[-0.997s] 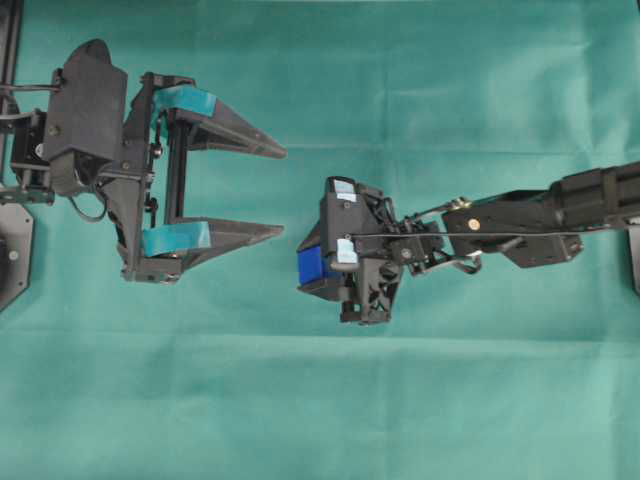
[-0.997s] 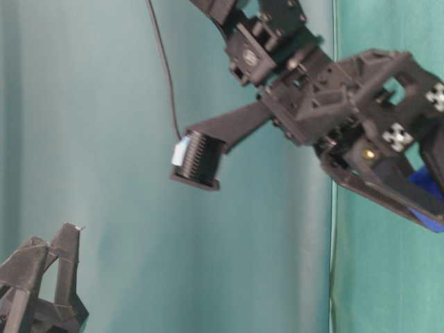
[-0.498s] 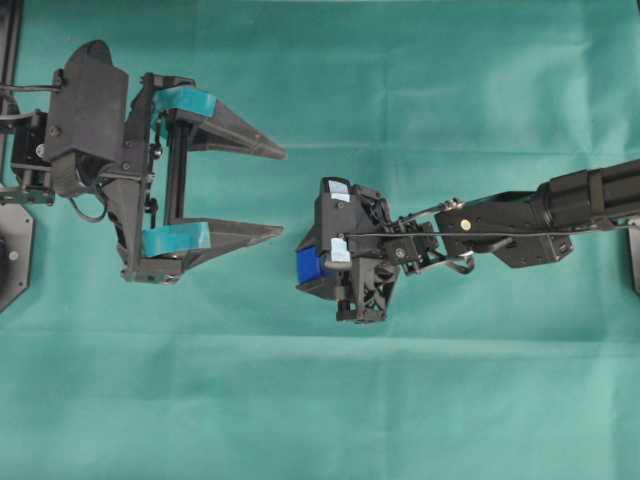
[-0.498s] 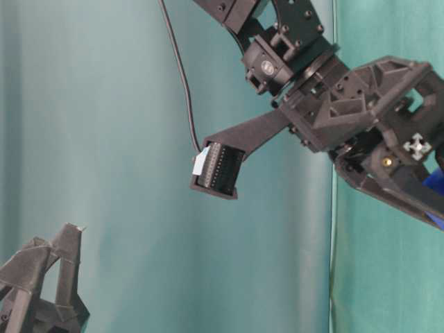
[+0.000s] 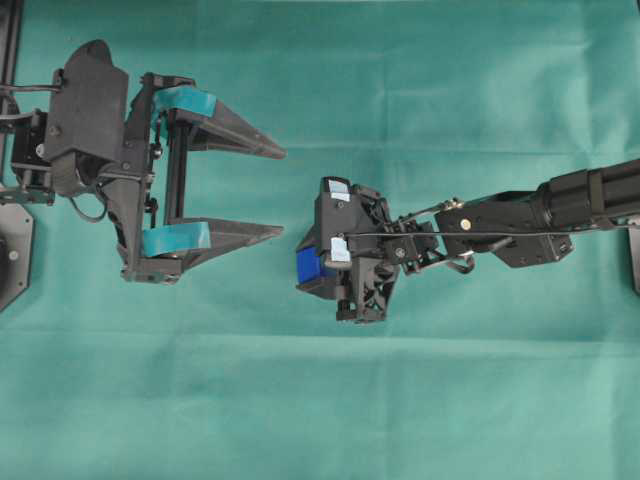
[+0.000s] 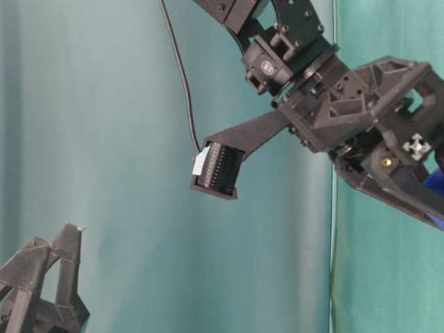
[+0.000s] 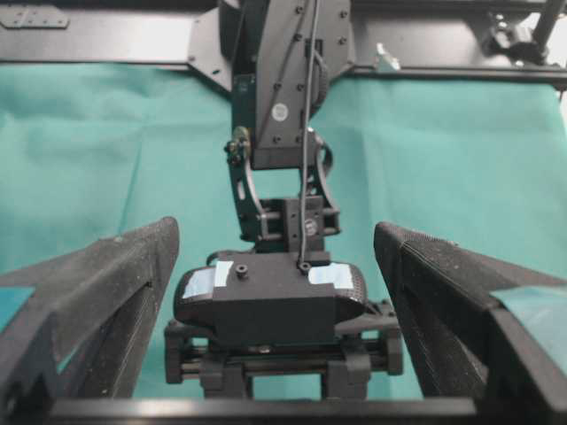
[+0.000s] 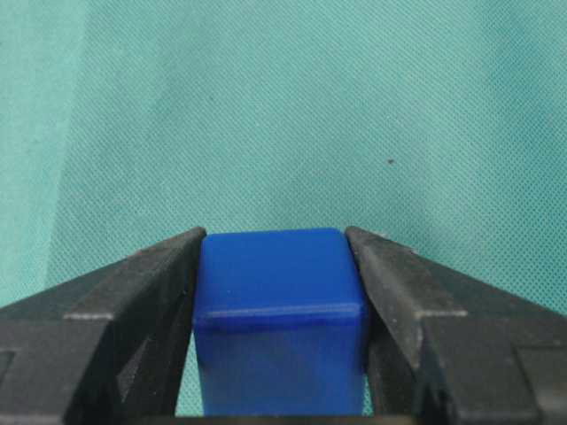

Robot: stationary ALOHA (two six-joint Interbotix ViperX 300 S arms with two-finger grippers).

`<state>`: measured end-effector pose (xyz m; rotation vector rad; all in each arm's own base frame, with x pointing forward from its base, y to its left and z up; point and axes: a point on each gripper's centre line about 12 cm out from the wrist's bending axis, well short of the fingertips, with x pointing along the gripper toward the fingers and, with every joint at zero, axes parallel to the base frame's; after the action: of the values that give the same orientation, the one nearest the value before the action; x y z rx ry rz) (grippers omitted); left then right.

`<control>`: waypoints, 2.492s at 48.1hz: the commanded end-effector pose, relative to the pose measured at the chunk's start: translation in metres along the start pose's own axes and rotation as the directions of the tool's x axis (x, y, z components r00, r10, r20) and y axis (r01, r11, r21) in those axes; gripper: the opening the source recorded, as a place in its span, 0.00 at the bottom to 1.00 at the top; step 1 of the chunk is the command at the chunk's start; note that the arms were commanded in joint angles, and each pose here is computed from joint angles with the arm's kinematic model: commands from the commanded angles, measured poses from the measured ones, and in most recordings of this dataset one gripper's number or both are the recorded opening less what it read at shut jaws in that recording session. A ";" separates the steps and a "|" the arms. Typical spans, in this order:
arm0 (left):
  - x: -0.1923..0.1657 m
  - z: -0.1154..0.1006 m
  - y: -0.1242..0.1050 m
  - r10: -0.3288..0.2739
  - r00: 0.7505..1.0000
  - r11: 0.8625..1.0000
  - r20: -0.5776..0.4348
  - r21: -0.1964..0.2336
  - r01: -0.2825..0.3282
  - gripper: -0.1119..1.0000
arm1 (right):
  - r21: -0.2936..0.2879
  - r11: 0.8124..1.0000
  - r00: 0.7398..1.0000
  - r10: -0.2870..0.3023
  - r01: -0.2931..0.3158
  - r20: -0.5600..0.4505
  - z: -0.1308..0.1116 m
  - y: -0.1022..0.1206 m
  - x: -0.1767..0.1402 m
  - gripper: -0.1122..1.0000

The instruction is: Handover the blue block to the right arm after grasping it with the left arm, then place it in the designated position.

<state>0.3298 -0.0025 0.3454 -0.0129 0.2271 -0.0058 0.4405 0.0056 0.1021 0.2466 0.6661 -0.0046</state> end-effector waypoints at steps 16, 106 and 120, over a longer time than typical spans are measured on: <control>-0.004 0.011 -0.001 -0.004 0.999 1.000 0.034 -0.001 0.004 0.99 | 0.035 0.999 0.998 0.008 -0.010 0.064 0.022 0.004 -0.009 0.88; -0.004 0.012 -0.001 -0.004 0.999 1.000 0.041 0.002 0.004 0.99 | -0.121 0.989 0.904 -0.024 0.084 0.427 0.115 0.032 -0.242 0.86; -0.004 0.012 -0.001 -0.004 0.999 1.000 0.041 0.001 0.004 0.99 | -0.121 0.989 0.904 -0.024 0.084 0.427 0.115 0.032 -0.242 0.86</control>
<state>0.3301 -0.0030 0.3446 -0.0112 0.2271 -0.0075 0.3237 -0.0083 0.3339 0.0918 0.2682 -0.0730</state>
